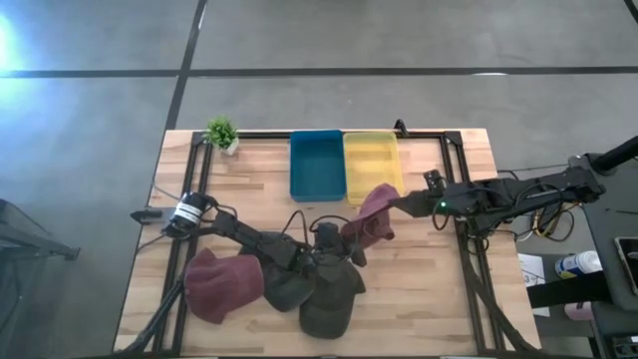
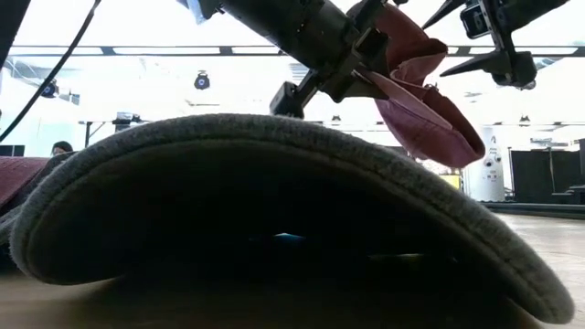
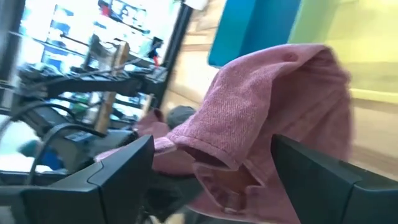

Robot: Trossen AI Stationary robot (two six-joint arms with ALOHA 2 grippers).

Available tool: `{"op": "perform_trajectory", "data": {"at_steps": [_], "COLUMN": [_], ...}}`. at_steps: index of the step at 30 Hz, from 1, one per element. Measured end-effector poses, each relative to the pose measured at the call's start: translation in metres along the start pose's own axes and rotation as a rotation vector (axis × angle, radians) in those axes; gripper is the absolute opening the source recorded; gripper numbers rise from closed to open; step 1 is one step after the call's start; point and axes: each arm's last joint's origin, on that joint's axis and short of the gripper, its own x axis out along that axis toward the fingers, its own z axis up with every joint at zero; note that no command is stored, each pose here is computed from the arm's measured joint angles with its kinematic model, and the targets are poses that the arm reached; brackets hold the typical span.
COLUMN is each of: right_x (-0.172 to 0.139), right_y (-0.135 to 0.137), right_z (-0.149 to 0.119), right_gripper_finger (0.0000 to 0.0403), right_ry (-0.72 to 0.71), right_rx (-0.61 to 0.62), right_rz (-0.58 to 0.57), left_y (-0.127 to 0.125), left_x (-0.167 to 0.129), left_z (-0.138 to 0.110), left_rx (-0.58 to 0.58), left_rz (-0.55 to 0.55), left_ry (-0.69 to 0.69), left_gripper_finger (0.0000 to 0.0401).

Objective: Pick & Place hat
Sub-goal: Put the right red cap into the yellow bin

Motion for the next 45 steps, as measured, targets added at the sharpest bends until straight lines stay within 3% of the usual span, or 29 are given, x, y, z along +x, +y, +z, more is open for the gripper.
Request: {"op": "perform_trajectory", "data": {"at_steps": [14,24,29,38,42,45], "right_x": [0.009,0.010,0.010,0.011,0.011,0.011], "right_y": [0.004,0.000,-0.003,-0.005,-0.005,-0.005], "right_z": [-0.001,-0.004,-0.003,-0.004,-0.004,-0.004], "right_gripper_finger": [0.0295,0.0274,0.0220,0.0082,0.0024,0.0013], "right_ry": [0.044,0.133,0.127,0.129,0.124,0.112], "right_rx": [0.076,0.132,0.135,0.069,0.005,-0.025], "right_rz": [0.084,0.055,0.020,0.014,0.016,0.016], "left_y": [0.001,-0.002,-0.006,-0.011,-0.019,-0.022], "left_x": [0.003,0.011,0.011,0.011,0.012,0.011], "left_z": [0.003,0.012,0.014,0.017,0.022,0.022], "left_rx": [0.278,0.494,0.660,0.977,1.014,1.048], "left_rz": [0.007,0.056,0.058,0.068,0.066,0.081], "left_ry": [-0.018,-0.076,-0.077,-0.075,-0.088,-0.059], "left_gripper_finger": [0.0023,0.0023,0.0023,0.0023,0.0023,0.0026]}}
